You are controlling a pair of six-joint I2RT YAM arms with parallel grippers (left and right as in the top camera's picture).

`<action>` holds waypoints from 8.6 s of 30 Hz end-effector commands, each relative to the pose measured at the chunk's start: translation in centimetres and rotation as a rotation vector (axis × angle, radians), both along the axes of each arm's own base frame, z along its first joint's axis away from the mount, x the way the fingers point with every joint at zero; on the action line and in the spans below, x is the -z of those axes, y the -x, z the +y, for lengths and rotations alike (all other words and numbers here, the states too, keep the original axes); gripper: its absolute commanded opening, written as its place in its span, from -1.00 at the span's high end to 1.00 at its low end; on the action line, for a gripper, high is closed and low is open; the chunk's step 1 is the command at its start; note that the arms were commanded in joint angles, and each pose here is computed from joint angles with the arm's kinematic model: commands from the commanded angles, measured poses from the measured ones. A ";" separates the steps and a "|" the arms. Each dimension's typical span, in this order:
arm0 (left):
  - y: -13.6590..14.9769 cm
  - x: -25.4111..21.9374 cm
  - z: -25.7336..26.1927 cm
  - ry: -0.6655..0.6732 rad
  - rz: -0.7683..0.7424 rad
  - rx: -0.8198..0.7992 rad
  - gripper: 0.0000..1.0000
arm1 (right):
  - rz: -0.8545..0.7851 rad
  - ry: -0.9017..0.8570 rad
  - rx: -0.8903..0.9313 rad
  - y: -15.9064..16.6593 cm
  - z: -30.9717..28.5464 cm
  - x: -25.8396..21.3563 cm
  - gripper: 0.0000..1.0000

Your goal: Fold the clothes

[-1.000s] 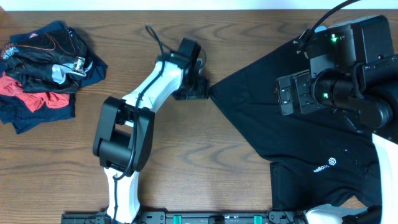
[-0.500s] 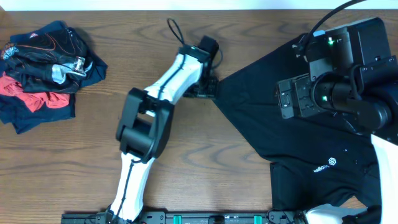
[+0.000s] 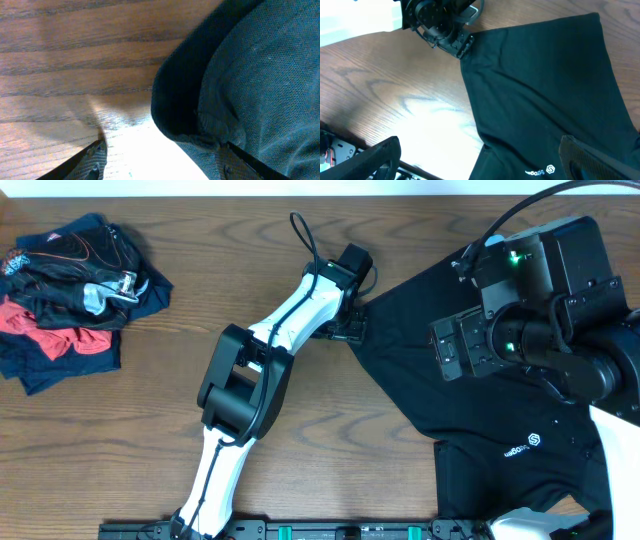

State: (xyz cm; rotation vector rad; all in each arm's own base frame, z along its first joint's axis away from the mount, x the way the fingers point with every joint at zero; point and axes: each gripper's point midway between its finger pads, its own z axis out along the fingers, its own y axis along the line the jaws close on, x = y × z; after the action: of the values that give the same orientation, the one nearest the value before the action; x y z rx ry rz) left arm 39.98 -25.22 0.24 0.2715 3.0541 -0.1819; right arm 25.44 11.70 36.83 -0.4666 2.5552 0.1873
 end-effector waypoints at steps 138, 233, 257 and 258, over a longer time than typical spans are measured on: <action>-1.6 -1.6 23.9 0.046 0.287 -0.555 -0.31 | 0.381 -0.080 0.489 -11.7 -8.4 34.5 0.33; 1.5 -5.9 16.0 0.184 0.288 -0.228 -0.25 | 0.738 0.051 0.580 7.5 -2.3 36.5 -0.98; 1.6 -5.9 16.0 0.184 0.293 -0.228 -0.25 | 0.578 -0.040 0.754 2.2 -5.1 38.2 -0.07; 1.7 -5.9 16.0 0.183 0.294 -0.228 -0.26 | 0.577 -0.040 0.753 2.2 -5.1 38.4 0.10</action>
State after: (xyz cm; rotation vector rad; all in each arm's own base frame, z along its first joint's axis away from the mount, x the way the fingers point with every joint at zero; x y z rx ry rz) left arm 38.54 -9.38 6.20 -0.1522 3.2835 -0.5260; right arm 23.62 6.91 -0.51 0.6410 3.0514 0.1238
